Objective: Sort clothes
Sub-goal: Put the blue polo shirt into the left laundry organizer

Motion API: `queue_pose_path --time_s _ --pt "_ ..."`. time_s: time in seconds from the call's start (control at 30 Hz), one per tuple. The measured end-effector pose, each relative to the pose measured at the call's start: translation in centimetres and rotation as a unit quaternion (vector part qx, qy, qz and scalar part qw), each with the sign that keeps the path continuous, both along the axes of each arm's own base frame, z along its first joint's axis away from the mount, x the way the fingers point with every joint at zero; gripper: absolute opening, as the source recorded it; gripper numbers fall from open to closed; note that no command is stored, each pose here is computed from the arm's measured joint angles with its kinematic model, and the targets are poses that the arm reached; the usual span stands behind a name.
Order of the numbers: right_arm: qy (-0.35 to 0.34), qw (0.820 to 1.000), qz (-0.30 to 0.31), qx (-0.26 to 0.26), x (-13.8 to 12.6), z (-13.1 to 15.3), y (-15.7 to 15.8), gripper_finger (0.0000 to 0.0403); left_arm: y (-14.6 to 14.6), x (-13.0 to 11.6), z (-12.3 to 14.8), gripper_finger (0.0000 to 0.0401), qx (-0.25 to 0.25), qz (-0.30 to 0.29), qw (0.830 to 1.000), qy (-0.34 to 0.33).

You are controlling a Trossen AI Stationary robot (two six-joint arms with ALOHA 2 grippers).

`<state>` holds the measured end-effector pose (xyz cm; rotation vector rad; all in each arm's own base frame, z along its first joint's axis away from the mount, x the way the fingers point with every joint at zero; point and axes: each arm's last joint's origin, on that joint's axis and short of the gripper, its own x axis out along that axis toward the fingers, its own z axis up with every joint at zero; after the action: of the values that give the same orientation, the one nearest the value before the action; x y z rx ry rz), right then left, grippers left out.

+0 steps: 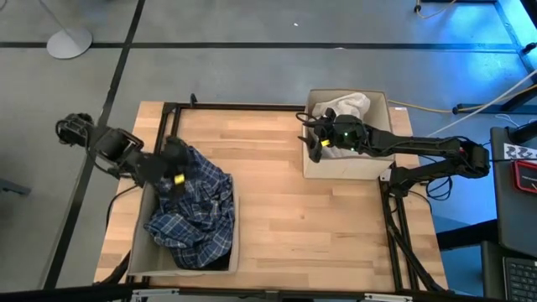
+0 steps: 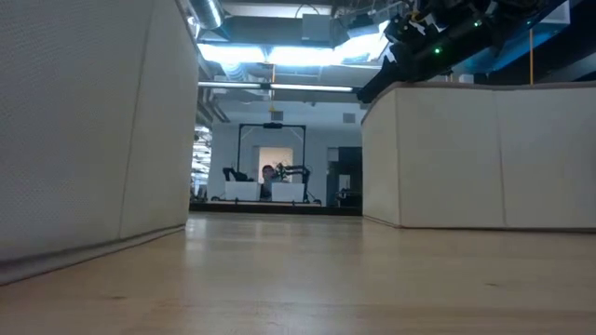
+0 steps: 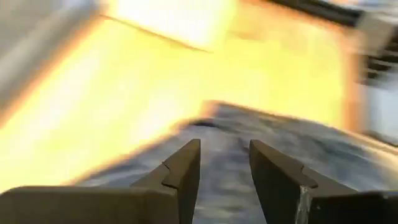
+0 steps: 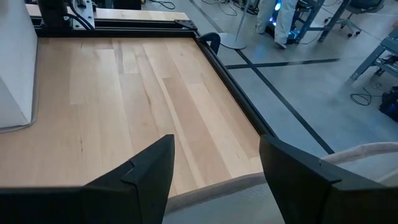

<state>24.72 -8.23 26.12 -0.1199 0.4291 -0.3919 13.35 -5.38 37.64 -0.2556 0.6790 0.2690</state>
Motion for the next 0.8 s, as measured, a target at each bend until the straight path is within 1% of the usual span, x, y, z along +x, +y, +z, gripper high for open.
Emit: queue_pose_path --time_s 0.07,0.13,0.2,0.23,0.27,0.4,0.47,0.53,0.6,0.67,0.73,0.8 --pt "0.0 1.0 0.0 0.0 0.0 0.0 0.0 0.0238 1.2 -0.9 -0.3 0.013 0.057 0.077 0.995 0.01" --pt "0.0 1.0 0.0 0.0 0.0 0.0 0.0 0.0238 2.5 -1.9 -0.8 0.0129 0.1 0.151 0.983 0.035" --pt "0.0 1.0 0.0 0.0 0.0 0.0 0.0 0.0238 3.6 -2.8 -1.2 0.0129 0.119 0.213 0.967 0.071" --pt "0.0 1.0 0.0 0.0 0.0 0.0 0.0 0.0238 4.0 -3.1 -1.4 0.0129 0.121 0.239 0.959 0.087" --pt "0.0 1.0 0.0 0.0 0.0 0.0 0.0 0.0238 4.3 -3.0 -1.6 0.0129 0.117 0.26 0.954 0.089" --pt "-0.002 1.0 0.0 -0.001 0.0 0.0 0.0 0.0238 5.3 -2.6 -2.5 0.0129 0.11 0.269 0.95 0.118" --pt "-0.003 1.0 0.0 -0.001 0.0 0.0 0.0 0.0238 5.8 -2.7 -3.2 0.0129 0.11 0.276 0.941 0.16" --pt "-0.003 1.0 0.0 -0.001 0.0 0.0 0.0 0.0238 6.2 -2.5 -4.0 0.0129 0.094 0.278 0.936 0.196" --pt "-0.003 1.0 0.0 -0.001 0.0 0.0 0.0 0.0238 6.5 -2.4 -4.7 0.0129 0.077 0.266 0.933 0.231" --pt "-0.003 1.0 0.0 -0.001 0.0 0.0 0.0 0.0238 6.6 -2.3 -5.1 0.0129 0.061 0.249 0.934 0.249" --pt "-0.003 1.0 0.0 -0.001 0.0 0.0 0.0 0.0238 6.6 -2.1 -5.1 0.0129 0.047 0.237 0.939 0.247" --pt "-0.003 1.0 0.0 -0.001 0.0 0.0 0.0 0.0238 6.4 -1.2 -5.0 0.0129 0.015 0.19 0.956 0.224"
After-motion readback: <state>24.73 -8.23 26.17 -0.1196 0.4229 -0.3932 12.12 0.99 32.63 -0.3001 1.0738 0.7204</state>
